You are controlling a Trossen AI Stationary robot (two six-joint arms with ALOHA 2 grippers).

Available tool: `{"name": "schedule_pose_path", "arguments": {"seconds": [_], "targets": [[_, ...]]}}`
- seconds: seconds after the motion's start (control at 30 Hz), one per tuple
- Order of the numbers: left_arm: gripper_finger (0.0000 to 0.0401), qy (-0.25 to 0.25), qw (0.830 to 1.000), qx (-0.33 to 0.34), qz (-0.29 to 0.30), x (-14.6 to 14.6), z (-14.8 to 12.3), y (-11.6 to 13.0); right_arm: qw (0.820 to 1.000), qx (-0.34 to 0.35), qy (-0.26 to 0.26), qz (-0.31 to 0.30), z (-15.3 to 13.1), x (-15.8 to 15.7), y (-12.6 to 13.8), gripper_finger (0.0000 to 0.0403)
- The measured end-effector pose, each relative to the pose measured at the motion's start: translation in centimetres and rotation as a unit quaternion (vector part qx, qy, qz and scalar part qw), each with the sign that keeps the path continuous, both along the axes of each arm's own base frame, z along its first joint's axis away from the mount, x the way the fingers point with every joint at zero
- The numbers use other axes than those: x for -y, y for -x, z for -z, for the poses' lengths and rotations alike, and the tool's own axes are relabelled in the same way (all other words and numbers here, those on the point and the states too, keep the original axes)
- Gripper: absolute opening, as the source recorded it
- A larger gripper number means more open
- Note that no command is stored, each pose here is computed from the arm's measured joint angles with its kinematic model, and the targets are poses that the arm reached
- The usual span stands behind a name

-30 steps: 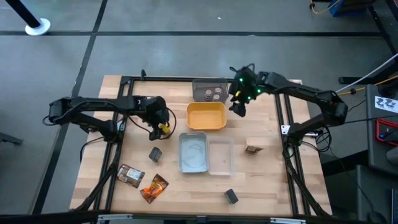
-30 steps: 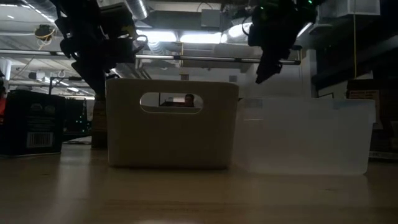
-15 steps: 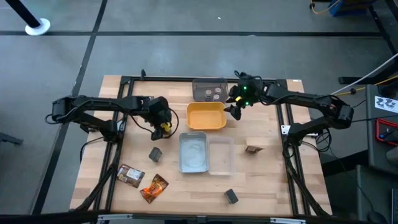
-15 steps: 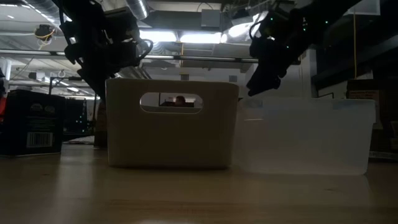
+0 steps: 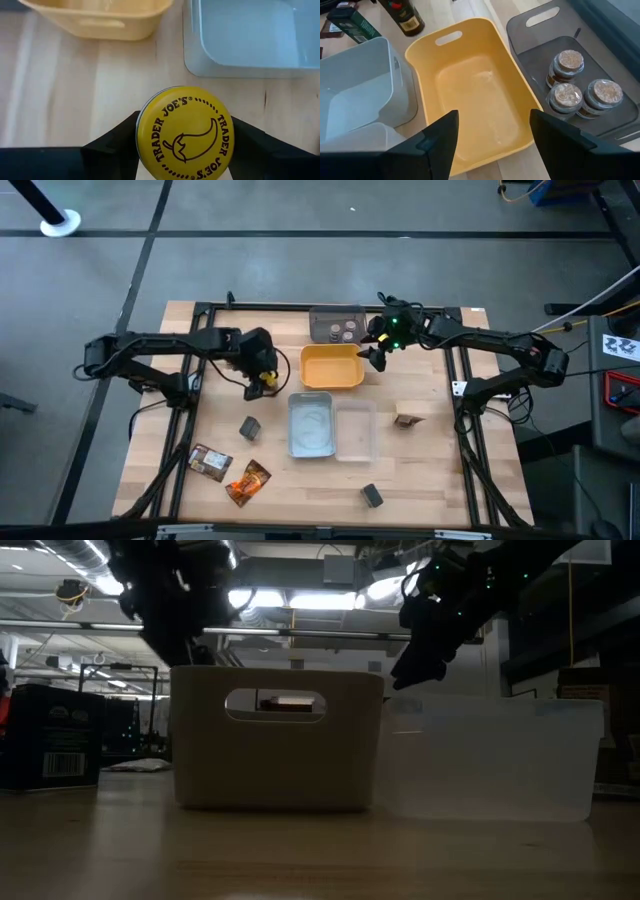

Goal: Sort spices by type
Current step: Put the yellow seasoning bottle into the yellow bin

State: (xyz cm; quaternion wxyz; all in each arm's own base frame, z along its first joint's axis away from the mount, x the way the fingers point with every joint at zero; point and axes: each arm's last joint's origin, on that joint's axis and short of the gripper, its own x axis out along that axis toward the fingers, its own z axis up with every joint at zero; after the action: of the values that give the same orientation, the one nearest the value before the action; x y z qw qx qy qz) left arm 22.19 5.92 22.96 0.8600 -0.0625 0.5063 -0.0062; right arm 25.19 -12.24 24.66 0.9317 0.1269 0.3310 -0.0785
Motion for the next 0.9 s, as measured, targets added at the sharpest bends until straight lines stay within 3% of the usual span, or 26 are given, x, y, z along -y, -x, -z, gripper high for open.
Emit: {"name": "schedule_pose_path", "arguments": {"seconds": [0.33, 0.5, 0.73, 0.9], "targets": [[0.0211, -0.072, 0.991, 0.103, 0.037, -1.7, -6.6, -1.5, 1.0, -0.001, 0.0, 0.0, 0.0, 0.0, 0.0, 0.0246], [0.0211, -0.104, 0.98, 0.165, 0.031, -2.5, -8.0, -2.2, 1.0, -0.001, 0.0, 0.0, 0.0, 0.0, 0.0, 0.0246], [0.0211, -0.11, 0.975, 0.192, 0.031, -3.6, -6.8, -4.7, 1.0, -0.001, 0.002, -0.002, 0.0, 0.0, 0.0, 0.0246], [0.0211, -0.11, 0.977, 0.179, 0.04, -4.4, -4.5, -6.9, 1.0, -0.001, 0.003, -0.002, 0.0, 0.0, 0.0, 0.0246]]}}
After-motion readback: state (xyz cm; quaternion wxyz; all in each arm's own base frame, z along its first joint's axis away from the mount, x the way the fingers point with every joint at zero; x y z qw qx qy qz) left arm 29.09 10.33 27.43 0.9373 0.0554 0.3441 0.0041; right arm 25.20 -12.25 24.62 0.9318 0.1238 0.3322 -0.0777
